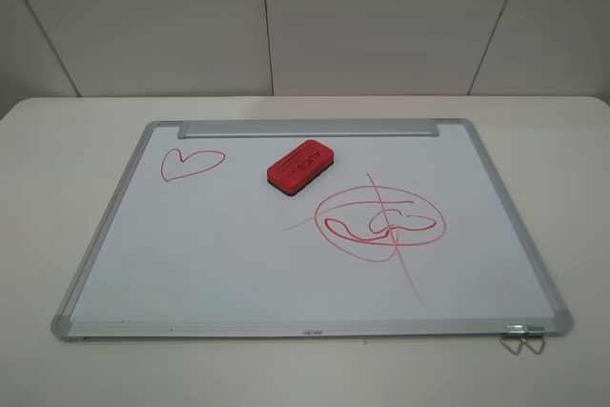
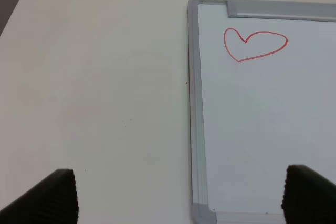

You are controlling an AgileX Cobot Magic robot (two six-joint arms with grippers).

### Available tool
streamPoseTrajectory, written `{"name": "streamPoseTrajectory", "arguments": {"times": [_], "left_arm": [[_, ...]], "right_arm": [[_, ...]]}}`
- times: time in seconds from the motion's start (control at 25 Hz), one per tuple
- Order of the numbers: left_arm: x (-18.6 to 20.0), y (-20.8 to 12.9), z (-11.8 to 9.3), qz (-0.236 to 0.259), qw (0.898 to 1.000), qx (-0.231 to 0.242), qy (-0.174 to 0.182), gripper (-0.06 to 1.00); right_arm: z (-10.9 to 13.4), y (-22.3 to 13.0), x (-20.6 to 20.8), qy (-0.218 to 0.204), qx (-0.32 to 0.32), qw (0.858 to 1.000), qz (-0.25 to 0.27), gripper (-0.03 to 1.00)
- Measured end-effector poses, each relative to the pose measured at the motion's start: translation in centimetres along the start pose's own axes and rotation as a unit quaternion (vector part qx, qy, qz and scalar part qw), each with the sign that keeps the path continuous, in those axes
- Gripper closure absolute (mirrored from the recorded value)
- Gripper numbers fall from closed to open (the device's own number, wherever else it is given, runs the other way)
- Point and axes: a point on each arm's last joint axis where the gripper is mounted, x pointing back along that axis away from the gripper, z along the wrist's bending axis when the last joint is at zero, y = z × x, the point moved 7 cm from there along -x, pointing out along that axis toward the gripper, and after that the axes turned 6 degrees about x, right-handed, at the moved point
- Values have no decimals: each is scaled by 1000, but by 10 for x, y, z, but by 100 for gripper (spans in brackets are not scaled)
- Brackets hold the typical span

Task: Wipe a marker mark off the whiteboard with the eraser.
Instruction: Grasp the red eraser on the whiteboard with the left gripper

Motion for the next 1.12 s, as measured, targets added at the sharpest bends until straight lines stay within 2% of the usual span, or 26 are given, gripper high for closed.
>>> {"name": "streamPoseTrajectory", "arguments": {"times": [0.32,0.44,0.6,0.76,0.96,1.08,1.12], "left_arm": [[-2,2,0,8,1000,-1,1,17],[-17,18,-4,39,999,-25,5,17],[-50,42,-13,112,992,-65,0,17],[-105,66,-27,186,979,-80,-20,17],[-199,82,-41,286,953,-87,-41,17],[-253,104,-59,307,946,-87,-60,17],[-270,103,-67,323,939,-94,-68,17]], "right_arm": [[0,0,0,0,0,1000,0,26],[0,0,0,0,0,1000,0,26],[0,0,0,0,0,1000,0,26],[0,0,0,0,0,1000,0,26],[0,0,0,0,0,1000,0,26],[0,0,0,0,0,1000,0,26],[0,0,0,0,0,1000,0,26]]}}
